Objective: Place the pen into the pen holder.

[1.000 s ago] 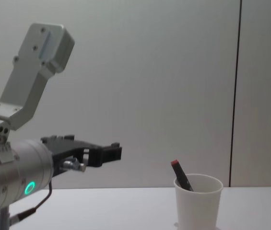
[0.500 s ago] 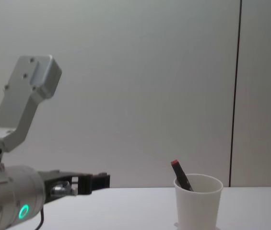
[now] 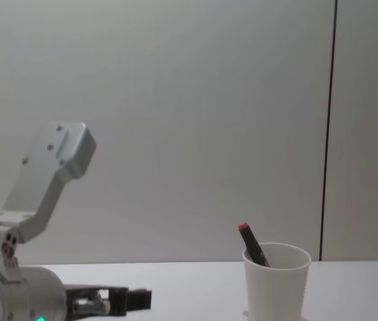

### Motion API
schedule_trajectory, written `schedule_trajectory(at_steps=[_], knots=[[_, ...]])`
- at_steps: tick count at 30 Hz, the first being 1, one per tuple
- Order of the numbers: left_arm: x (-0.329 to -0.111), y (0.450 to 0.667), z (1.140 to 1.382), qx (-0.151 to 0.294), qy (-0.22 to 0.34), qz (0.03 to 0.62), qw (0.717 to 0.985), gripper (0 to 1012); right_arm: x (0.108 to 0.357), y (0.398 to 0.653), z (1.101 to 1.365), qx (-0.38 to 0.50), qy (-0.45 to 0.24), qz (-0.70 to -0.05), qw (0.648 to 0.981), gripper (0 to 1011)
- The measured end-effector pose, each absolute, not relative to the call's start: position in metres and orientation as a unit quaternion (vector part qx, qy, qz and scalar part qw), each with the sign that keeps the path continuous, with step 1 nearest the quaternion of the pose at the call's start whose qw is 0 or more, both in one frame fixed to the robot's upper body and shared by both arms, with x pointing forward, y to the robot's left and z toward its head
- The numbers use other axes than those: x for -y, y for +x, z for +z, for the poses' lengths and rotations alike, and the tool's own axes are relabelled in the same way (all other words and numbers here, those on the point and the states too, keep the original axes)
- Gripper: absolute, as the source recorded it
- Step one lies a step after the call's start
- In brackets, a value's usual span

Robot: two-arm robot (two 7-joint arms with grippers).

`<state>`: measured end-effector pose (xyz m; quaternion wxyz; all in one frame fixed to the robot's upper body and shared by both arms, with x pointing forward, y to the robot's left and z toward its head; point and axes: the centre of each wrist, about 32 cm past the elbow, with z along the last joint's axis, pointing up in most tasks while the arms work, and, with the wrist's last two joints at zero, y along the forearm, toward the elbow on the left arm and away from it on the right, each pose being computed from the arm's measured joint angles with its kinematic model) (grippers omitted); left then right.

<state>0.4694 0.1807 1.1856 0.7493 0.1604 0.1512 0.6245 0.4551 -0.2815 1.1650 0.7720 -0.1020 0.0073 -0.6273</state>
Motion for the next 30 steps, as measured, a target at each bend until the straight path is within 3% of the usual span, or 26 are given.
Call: schedule_trajectory(at_steps=[15,30], knots=[[-0.176,0.481,1.173,-0.17,0.213,0.606,0.747,1003,0.282,0.455,1.165,-0.007,-0.102,-0.627,0.772,1002],[-0.169,0.492,1.164,-0.179,0.231,0.601,0.744,1003,0.282,0.455,1.165,-0.007,-0.102,-0.627,0.772,1001]])
